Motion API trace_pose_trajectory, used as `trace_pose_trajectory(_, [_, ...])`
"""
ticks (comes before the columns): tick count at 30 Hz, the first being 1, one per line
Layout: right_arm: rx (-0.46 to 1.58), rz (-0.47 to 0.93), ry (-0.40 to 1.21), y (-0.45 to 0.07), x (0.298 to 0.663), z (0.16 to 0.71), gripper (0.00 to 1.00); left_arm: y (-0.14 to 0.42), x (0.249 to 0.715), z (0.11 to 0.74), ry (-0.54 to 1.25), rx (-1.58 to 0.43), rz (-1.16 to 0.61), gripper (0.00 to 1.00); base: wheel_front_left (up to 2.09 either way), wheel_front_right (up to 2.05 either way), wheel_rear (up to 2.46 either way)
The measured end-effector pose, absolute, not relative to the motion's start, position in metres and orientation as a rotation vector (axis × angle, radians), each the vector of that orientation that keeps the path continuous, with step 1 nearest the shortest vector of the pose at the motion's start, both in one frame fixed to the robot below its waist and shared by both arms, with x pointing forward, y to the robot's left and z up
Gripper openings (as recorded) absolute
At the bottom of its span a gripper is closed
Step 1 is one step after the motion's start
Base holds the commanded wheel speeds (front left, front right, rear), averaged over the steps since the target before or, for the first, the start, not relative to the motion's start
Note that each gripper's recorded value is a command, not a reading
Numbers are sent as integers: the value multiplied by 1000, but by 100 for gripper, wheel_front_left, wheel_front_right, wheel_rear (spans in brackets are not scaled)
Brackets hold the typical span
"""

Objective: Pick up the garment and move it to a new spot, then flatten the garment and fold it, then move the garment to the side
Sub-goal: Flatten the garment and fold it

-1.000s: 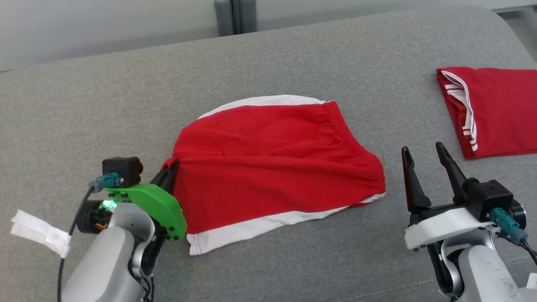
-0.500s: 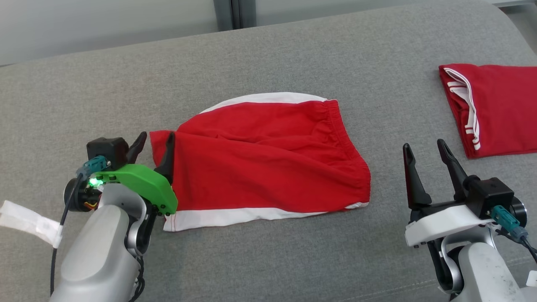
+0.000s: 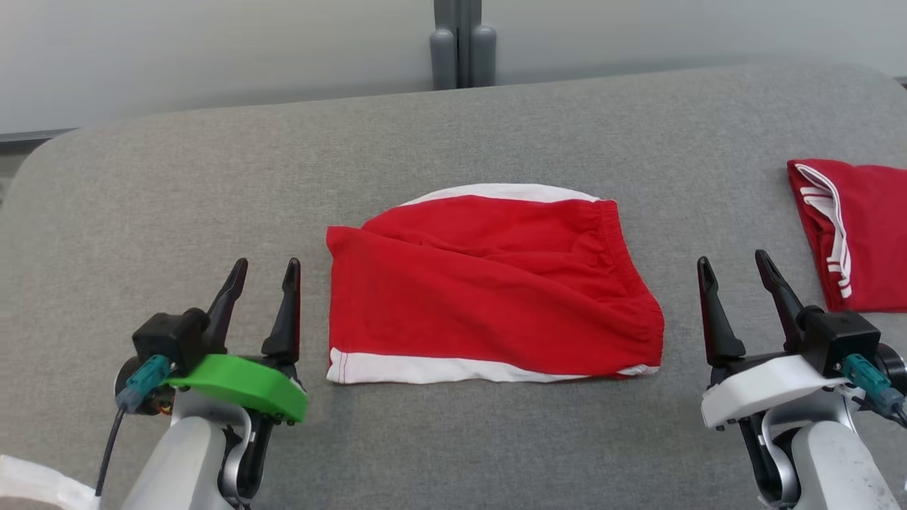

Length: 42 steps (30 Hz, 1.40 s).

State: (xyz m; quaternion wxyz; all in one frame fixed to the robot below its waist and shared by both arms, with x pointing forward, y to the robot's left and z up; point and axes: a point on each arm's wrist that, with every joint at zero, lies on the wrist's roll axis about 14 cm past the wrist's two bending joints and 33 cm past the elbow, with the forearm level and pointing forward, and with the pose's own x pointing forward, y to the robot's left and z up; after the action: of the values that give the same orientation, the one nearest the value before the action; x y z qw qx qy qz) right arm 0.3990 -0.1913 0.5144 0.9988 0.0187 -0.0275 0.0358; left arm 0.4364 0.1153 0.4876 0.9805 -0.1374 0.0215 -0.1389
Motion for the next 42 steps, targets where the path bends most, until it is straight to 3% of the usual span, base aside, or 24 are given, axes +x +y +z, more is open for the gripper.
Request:
trace_pose_trajectory(17, [65,117,-47,-173,380,513,100,174,376,510,-75,-241,-106,100,0,0,0])
trace_pose_trajectory(42, [82,110,-29,-170,372,509,100,160,377,493,-16,-223,-157,100,0,0,0])
